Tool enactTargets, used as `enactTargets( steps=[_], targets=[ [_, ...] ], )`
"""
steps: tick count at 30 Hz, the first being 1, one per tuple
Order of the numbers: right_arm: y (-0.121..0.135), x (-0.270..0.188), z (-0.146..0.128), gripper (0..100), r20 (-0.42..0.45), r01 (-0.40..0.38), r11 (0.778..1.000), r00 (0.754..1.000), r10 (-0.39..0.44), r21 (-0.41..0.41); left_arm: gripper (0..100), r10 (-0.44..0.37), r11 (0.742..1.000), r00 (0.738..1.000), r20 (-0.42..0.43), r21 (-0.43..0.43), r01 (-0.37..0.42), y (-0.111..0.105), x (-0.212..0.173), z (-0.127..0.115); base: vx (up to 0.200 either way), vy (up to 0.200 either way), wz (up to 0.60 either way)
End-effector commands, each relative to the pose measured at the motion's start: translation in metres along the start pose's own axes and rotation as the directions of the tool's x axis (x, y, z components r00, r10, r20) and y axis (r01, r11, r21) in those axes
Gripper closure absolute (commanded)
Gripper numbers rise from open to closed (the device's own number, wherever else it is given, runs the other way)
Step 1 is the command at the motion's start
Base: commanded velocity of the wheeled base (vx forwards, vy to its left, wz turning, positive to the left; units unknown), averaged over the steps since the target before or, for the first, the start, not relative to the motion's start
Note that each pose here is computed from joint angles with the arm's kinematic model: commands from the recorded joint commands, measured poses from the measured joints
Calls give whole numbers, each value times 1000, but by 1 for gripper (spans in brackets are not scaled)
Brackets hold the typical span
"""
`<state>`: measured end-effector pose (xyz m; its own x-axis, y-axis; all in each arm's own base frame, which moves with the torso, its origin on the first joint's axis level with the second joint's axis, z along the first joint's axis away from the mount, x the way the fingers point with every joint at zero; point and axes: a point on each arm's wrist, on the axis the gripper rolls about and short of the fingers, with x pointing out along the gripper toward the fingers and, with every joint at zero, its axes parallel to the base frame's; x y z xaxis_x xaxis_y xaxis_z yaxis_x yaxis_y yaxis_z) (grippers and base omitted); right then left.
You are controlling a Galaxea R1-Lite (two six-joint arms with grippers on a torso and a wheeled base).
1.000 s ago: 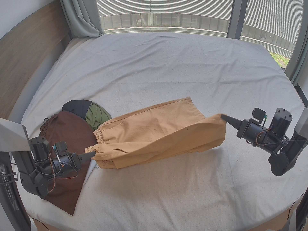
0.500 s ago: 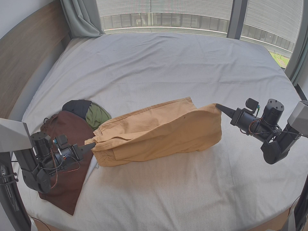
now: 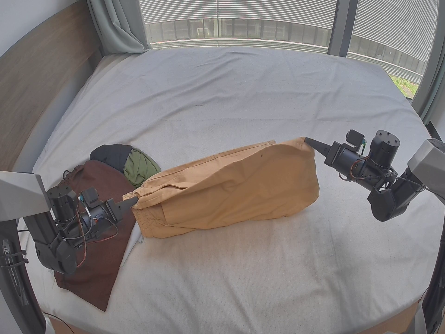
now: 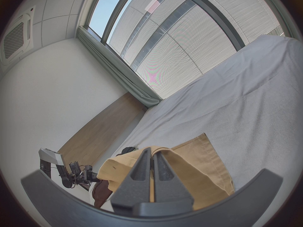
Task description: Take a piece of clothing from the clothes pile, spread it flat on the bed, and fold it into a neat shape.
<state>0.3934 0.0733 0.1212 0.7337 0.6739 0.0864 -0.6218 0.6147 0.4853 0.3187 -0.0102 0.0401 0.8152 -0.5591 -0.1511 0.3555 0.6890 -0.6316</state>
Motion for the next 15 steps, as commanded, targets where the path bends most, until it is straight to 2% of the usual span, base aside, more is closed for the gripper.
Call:
enactTargets(
  steps=[1,12,15],
  targets=[
    [-10,10,-1,100,3,1,1000,1000,-1,9,100,2,1000,1000,-6,-5,-2,3,5,-3,0,0,0],
    [-19,24,-2,100,-1,-2,1000,1000,2,12,100,13,1000,1000,-6,-8,-13,6,9,-5,0,0,0],
    [-25,35,1,100,10,-9,1000,1000,9,17,100,23,1000,1000,20,-22,-22,9,14,-2,0,0,0]
  ],
)
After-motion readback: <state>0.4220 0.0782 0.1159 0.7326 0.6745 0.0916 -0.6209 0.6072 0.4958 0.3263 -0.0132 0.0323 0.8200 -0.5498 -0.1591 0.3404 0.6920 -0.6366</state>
